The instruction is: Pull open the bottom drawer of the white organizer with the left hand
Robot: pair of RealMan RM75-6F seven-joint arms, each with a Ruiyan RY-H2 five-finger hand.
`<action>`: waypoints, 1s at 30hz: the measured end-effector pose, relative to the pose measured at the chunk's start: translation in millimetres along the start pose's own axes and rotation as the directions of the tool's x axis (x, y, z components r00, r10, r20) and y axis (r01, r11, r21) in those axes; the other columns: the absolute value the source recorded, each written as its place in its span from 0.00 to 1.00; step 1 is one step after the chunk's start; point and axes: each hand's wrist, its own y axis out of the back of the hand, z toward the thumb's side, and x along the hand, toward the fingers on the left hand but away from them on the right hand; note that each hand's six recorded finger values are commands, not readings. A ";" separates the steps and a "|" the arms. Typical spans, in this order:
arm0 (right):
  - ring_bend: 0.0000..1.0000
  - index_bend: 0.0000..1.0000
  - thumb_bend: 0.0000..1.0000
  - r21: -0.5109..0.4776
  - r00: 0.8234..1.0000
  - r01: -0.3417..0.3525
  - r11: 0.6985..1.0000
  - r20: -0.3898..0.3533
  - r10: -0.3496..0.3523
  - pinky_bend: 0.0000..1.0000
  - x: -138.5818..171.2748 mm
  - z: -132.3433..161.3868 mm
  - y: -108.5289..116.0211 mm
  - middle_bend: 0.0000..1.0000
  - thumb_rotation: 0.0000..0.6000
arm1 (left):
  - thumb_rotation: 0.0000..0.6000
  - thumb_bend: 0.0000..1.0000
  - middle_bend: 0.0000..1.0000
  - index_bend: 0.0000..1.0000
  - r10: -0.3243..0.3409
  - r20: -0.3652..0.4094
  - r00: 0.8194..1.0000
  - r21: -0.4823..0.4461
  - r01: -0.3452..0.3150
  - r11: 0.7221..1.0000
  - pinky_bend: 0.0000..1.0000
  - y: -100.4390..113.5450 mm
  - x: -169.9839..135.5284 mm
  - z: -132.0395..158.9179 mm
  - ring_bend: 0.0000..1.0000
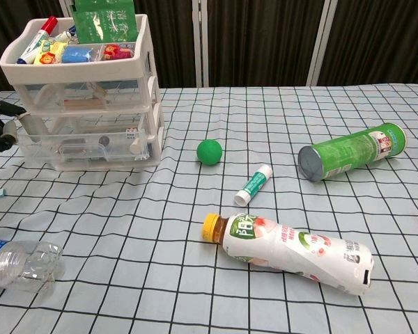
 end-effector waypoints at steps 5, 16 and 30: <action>0.00 0.00 0.02 -0.003 1.000 0.002 1.000 -0.001 -0.002 0.00 0.3 -0.4 1.2 0.00 1.00 | 1.00 0.93 0.88 0.59 -0.022 0.000 1.000 0.007 0.022 1.000 0.70 -4.1 -3.4 -1.9 0.85; 0.00 0.00 0.02 -0.003 1.000 0.002 1.000 -0.001 -0.002 0.00 0.5 -0.3 1.3 0.00 1.00 | 1.00 0.93 0.88 0.54 -0.060 0.011 0.998 0.021 0.060 0.998 0.70 -15.0 -7.9 -2.3 0.85; 0.00 0.00 0.02 -0.002 1.000 0.000 1.000 -0.006 0.000 0.00 1.3 1.3 0.3 0.00 1.00 | 1.00 0.93 0.88 0.54 -0.066 0.037 0.997 0.017 0.065 0.998 0.70 -12.2 -22.5 -1.9 0.85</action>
